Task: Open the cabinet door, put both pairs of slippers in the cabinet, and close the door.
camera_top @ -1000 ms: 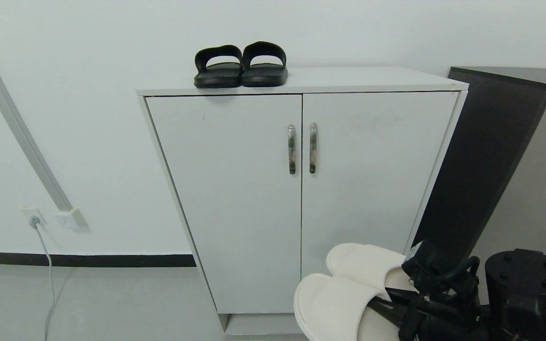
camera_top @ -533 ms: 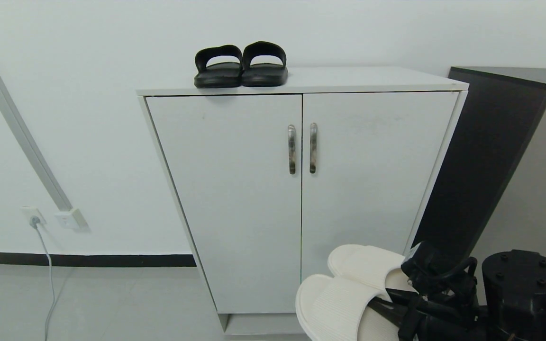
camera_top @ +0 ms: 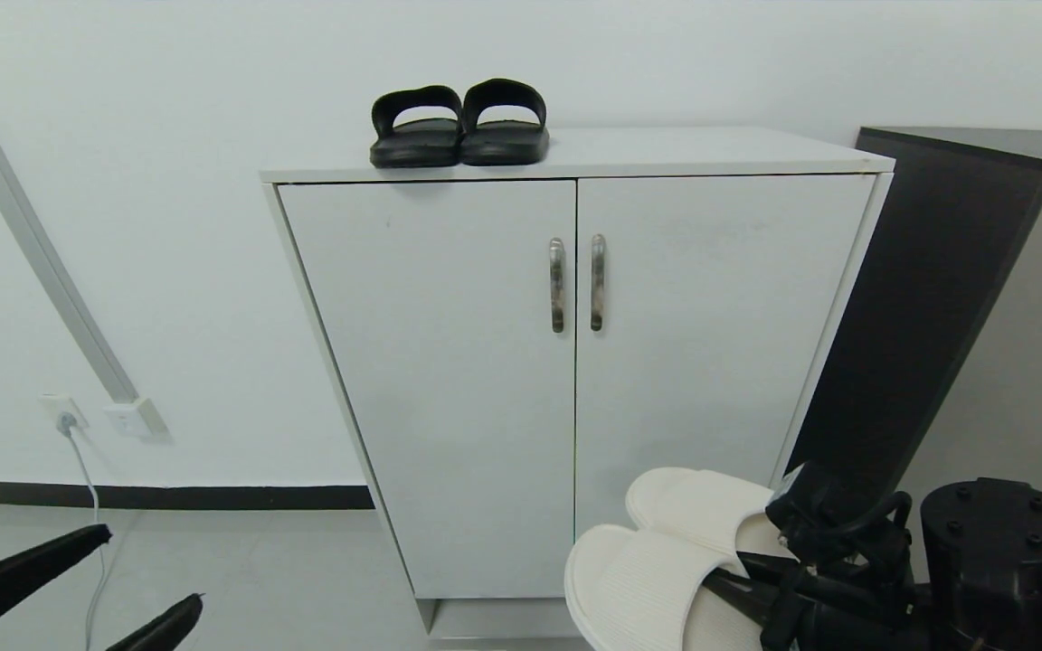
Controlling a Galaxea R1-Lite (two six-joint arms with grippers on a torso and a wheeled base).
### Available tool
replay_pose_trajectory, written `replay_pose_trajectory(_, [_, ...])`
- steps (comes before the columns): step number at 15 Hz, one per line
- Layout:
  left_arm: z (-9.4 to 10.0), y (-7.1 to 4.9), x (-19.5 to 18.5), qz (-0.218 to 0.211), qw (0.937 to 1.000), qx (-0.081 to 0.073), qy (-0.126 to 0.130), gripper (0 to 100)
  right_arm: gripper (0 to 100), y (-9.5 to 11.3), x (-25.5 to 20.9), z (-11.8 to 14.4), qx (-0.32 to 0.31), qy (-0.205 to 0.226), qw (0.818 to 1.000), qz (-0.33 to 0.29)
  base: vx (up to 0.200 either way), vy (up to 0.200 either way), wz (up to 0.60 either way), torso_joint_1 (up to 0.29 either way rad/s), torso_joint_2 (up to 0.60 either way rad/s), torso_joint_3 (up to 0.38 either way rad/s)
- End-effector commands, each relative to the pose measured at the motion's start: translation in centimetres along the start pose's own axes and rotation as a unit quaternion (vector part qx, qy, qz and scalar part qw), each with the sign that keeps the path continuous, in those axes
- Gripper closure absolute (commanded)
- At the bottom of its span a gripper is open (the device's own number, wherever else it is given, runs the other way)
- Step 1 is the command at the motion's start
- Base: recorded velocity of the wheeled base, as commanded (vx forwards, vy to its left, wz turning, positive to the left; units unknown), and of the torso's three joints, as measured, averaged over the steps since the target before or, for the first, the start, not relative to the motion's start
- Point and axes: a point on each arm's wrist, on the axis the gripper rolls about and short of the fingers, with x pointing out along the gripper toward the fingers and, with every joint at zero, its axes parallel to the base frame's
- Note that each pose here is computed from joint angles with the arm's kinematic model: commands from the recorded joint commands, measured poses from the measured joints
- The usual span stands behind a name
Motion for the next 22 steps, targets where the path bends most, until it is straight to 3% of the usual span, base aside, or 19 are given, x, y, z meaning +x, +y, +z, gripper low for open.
replay_pose_trajectory(1, [1.5,0.5,3.4,-0.045,0.9980,-0.012,0.044,0,100,0.0,-0.1,0.1,0.000,-0.002,1.000,0.000,0.000,0.000,0.00,0.000,0.00,0.000])
replay_pose_trajectory(5, [3.5,-0.9,5.8,-0.122,0.9910,-0.024,0.050,0,100,0.0,-0.1,0.1,0.000,-0.002,1.000,-0.002,0.000,0.000,0.00,0.000,0.00,0.000])
replay_pose_trajectory(7, [3.4,-0.9,7.2,-0.129,0.9893,-0.024,0.065,0,100,0.0,-0.2,0.1,0.000,-0.005,1.000,-0.002,0.000,0.000,0.00,0.000,0.00,0.000])
replay_pose_trajectory(11, [3.6,-1.1,10.5,-0.146,0.9879,-0.017,0.048,0,100,0.0,-0.4,0.3,0.000,-0.009,1.000,-0.003,0.000,0.000,0.00,0.000,0.00,0.000])
replay_pose_trajectory(15, [4.9,-3.3,14.4,-0.181,0.9825,-0.004,0.043,0,100,0.0,-0.4,0.1,0.000,-0.006,1.000,-0.001,0.000,0.000,0.00,0.000,0.00,0.000])
replay_pose_trajectory(18, [6.6,-5.7,17.3,-0.221,0.9744,-0.018,0.035,0,100,-0.1,-0.8,0.2,0.001,-0.011,1.000,-0.003,0.000,0.000,0.00,0.000,0.00,0.000])
replay_pose_trajectory(21, [8.8,-7.3,20.3,-0.242,0.9701,-0.016,0.009,0,100,-0.1,-0.8,0.2,0.001,-0.011,1.000,-0.003,0.000,0.000,0.00,0.000,0.00,0.000])
replay_pose_trajectory(22, [9.6,-7.6,21.5,-0.247,0.9685,-0.028,0.001,0,100,-0.1,-0.8,0.1,0.001,-0.010,1.000,-0.003,0.000,0.000,0.00,0.000,0.00,0.000])
